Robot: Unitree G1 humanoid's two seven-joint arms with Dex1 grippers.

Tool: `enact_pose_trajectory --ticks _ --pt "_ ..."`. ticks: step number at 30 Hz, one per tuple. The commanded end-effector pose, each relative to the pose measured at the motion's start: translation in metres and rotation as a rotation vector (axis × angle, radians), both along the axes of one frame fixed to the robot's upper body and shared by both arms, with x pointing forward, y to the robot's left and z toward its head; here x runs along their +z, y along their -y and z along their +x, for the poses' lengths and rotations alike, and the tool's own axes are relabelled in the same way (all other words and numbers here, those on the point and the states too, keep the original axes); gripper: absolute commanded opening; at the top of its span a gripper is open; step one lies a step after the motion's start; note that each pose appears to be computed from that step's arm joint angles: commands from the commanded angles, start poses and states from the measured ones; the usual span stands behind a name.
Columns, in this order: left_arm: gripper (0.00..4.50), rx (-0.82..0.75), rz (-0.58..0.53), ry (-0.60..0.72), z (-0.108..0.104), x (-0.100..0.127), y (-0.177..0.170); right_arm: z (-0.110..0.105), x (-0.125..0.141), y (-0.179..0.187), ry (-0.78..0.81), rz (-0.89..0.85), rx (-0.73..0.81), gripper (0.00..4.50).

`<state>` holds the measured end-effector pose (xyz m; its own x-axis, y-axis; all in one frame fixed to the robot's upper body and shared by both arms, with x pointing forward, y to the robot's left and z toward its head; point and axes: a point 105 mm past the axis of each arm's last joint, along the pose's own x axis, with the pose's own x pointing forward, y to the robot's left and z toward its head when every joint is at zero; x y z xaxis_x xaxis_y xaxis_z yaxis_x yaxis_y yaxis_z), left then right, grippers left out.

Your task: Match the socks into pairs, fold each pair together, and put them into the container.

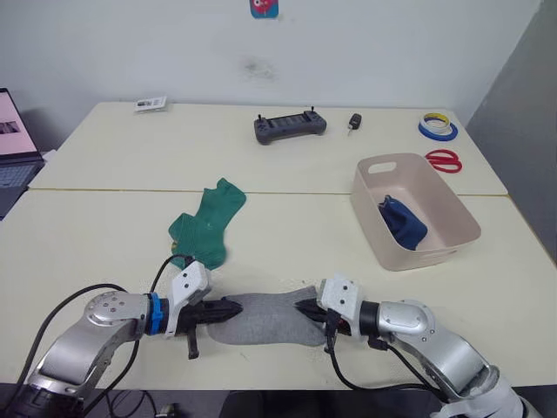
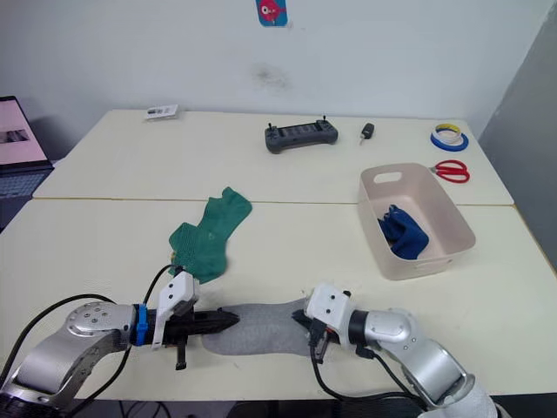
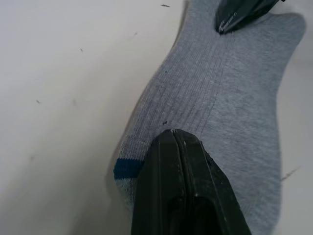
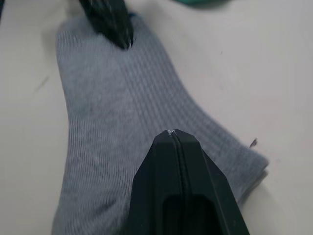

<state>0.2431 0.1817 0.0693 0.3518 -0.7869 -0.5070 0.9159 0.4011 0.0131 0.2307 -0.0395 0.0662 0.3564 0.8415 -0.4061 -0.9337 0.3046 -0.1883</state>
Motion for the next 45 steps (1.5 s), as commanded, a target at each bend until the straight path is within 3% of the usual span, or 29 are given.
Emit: enact_pose_trajectory --ticks 1,7,11,15,17,26,32,38,45 --pt "0.0 0.07 0.096 -0.031 0.004 -0.024 -0.018 0.0 0.002 0.015 0.018 -0.023 -0.036 0.02" --pt "0.0 0.056 0.067 -0.022 0.003 -0.022 -0.015 -0.002 -0.002 0.049 0.034 -0.064 -0.116 0.02" --pt "0.0 -0.025 -0.071 0.009 -0.004 0.01 -0.001 -0.008 0.017 0.048 0.053 0.056 -0.11 0.02" --pt "0.0 -0.141 -0.105 -0.007 -0.013 0.04 0.006 -0.015 0.039 0.041 0.066 0.134 -0.046 0.02" --pt "0.0 -0.175 -0.09 0.008 -0.011 0.045 0.011 -0.015 0.042 0.033 0.07 0.133 -0.004 0.02" --pt "0.0 -0.204 0.034 0.034 -0.001 0.009 0.018 -0.008 0.001 0.002 0.041 0.0 0.144 0.02" --pt "0.0 -0.161 0.095 0.032 0.001 -0.011 0.001 -0.015 -0.026 0.036 -0.014 -0.13 0.105 0.02" --pt "0.0 -0.167 0.067 0.036 -0.003 -0.018 0.0 -0.017 -0.023 0.052 0.007 -0.131 0.061 0.02" --pt "0.0 -0.144 -0.077 0.039 -0.001 -0.003 0.008 -0.021 0.016 0.037 0.017 0.029 0.049 0.02"
